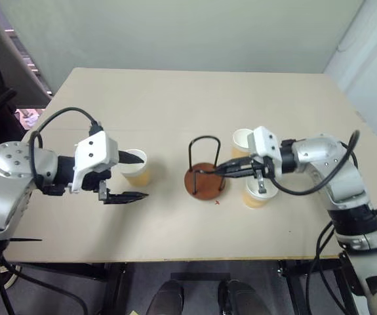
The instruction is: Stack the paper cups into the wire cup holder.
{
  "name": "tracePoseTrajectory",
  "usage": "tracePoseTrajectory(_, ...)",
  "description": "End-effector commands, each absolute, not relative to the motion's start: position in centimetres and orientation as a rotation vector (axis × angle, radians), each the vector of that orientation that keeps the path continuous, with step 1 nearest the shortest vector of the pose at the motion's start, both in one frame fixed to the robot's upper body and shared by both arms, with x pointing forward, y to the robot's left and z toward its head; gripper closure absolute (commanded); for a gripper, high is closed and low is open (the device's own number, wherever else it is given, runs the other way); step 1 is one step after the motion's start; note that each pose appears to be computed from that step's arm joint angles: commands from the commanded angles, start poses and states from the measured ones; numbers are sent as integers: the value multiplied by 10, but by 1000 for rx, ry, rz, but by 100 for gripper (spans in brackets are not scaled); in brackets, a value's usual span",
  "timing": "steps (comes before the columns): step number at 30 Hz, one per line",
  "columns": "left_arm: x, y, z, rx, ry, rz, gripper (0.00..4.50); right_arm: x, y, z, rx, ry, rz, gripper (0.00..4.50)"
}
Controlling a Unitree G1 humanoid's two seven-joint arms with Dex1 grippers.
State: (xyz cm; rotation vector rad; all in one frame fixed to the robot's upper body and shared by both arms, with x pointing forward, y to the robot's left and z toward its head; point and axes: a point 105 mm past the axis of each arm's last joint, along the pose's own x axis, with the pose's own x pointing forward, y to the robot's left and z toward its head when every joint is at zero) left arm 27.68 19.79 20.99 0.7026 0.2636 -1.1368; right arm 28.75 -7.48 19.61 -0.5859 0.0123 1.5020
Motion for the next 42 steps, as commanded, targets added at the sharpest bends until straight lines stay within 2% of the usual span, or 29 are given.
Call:
tracePoseTrajectory(1, 277, 192, 214, 736, 235, -1158, 0, 277, -70, 201, -588, -20, 1498, 448)
tracePoseTrajectory(9, 281, 182, 223, 735, 179, -1191, 0, 271, -70, 179, -577, 77, 1518, 448)
tracePoseTrajectory(12, 281, 181, 228, 720, 158, -1194, 0, 273, -72, 177, -585, 89, 1502, 363)
tracePoseTrajectory(17, 279, 180, 235, 675, 132, -1212, 0, 272, -79, 184, -603, 88, 1489, 191)
tracePoseTrajectory(20, 276, 181, 233, 667, 145, -1227, 0, 263, -104, 206, -636, 78, 1456, 191)
tracePoseTrajectory(22, 274, 183, 234, 658, 144, -1236, 0, 258, -129, 226, -700, 80, 1391, 191)
tracePoseTrajectory(24, 272, 184, 235, 648, 146, -1252, 0, 260, -149, 233, -789, 109, 1299, 191)
tracePoseTrajectory(26, 270, 183, 234, 632, 147, -1272, 0, 261, -160, 230, -821, 155, 1264, 191)
tracePoseTrajectory(31, 274, 190, 235, 609, 137, -1239, 0, 273, -162, 195, -884, 244, 1224, 191)
tracePoseTrajectory(38, 269, 213, 247, 583, 135, -1153, 0, 278, -156, 185, -883, 248, 1245, 191)
tracePoseTrajectory(42, 265, 219, 243, 575, 154, -1130, 0, 280, -152, 178, -889, 256, 1265, 191)
